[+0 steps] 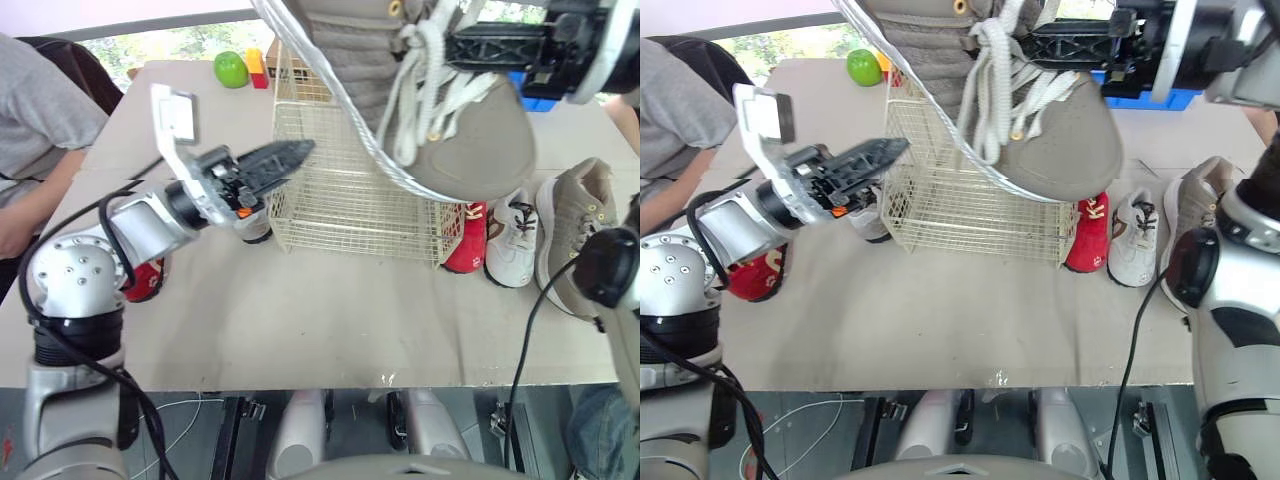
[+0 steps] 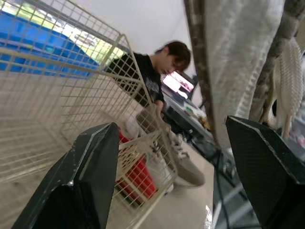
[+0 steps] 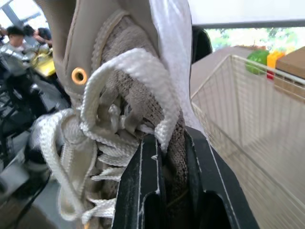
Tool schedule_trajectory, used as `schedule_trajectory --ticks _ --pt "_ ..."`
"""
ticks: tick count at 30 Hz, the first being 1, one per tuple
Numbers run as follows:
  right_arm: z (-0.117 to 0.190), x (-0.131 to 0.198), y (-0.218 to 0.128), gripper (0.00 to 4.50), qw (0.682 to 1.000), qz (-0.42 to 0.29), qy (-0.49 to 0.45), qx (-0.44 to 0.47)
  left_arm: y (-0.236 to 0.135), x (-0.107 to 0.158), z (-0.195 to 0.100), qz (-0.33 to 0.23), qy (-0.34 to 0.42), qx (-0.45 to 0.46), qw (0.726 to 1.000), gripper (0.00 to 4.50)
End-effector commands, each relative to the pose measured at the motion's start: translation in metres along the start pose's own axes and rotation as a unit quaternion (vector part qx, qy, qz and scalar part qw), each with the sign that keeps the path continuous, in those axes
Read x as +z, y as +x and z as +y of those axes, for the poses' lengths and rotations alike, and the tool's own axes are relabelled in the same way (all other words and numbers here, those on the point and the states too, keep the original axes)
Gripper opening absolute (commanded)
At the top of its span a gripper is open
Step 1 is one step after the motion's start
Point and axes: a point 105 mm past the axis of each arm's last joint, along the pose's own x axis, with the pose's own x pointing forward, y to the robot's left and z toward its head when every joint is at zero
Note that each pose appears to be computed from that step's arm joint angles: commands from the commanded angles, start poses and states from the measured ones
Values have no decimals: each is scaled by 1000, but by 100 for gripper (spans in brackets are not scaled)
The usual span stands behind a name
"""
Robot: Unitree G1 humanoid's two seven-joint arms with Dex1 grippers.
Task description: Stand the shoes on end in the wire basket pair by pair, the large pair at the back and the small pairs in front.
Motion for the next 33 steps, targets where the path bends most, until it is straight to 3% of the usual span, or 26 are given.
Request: schedule_trajectory --ticks 1,4,7,14,15,24,33 --pt "12 -7 6 0 999 -28 -28 -17 36 -5 -24 -50 -58 -22 997 381" --pt "12 -11 9 0 999 -34 -24 -29 44 -4 -28 -60 -75 -28 995 381" --pt "13 -15 8 0 999 -34 -23 -30 43 -9 -27 -31 -83 -38 995 309" --pt "21 -23 7 0 999 -35 -14 -14 45 -2 -35 -18 -72 -100 992 26" --pt "20 -23 6 0 999 -38 -11 -17 44 0 -34 -22 -60 -100 993 12" --pt "20 -19 2 0 998 -51 0 -25 43 -11 -21 7 -40 -68 997 310" --pt "40 -17 3 0 998 -49 0 37 50 -3 11 -24 -1 33 999 310"
